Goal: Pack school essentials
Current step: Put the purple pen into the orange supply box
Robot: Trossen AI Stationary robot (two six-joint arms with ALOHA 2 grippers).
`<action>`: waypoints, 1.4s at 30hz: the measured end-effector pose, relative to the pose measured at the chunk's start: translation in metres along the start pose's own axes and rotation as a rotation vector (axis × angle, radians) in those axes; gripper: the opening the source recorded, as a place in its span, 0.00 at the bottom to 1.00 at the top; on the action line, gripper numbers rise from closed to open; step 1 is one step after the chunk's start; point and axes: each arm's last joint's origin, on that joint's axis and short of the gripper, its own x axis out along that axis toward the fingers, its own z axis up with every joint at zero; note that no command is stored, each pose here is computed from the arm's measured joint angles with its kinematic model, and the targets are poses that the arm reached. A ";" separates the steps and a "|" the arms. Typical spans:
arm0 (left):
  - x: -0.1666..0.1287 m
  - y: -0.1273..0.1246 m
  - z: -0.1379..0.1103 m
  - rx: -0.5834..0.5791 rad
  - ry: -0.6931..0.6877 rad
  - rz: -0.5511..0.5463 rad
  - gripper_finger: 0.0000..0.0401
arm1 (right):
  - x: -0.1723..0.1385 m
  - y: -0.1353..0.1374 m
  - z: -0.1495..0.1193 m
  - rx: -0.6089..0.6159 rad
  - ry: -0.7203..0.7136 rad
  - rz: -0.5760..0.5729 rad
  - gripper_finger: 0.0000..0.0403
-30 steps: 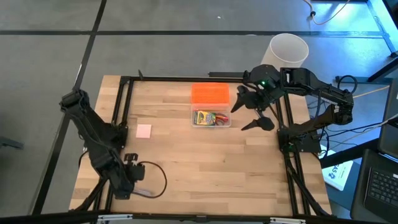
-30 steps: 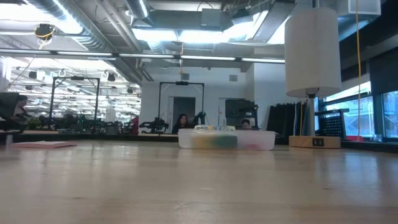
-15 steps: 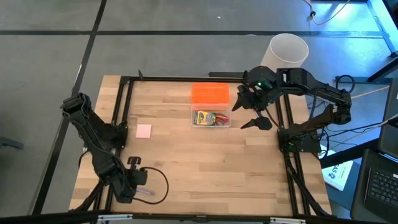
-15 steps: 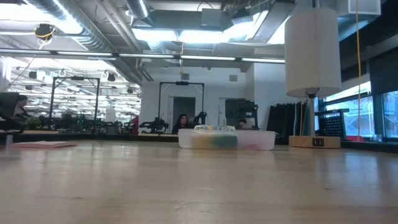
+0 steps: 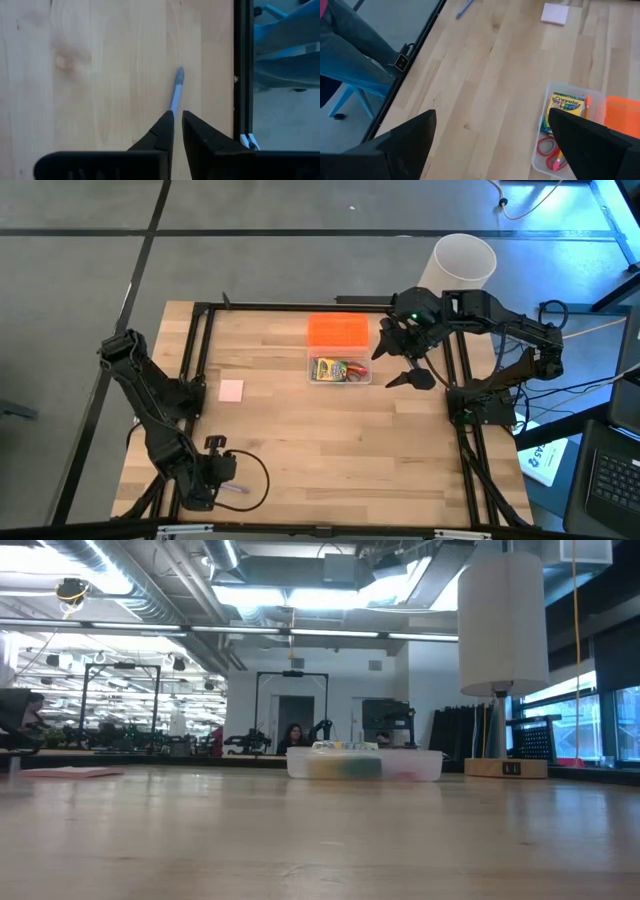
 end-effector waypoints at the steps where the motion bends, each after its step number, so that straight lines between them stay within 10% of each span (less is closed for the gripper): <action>1: 0.000 0.000 0.000 0.001 0.000 0.000 0.08 | 0.000 0.000 0.000 0.000 0.000 0.000 0.96; 23: 0.003 -0.003 0.000 0.006 0.003 -0.012 0.24 | 0.000 0.000 0.000 0.004 -0.001 0.000 0.96; 42: 0.075 -0.021 -0.022 0.166 0.187 0.141 0.24 | 0.000 0.000 0.000 0.004 -0.005 0.011 0.96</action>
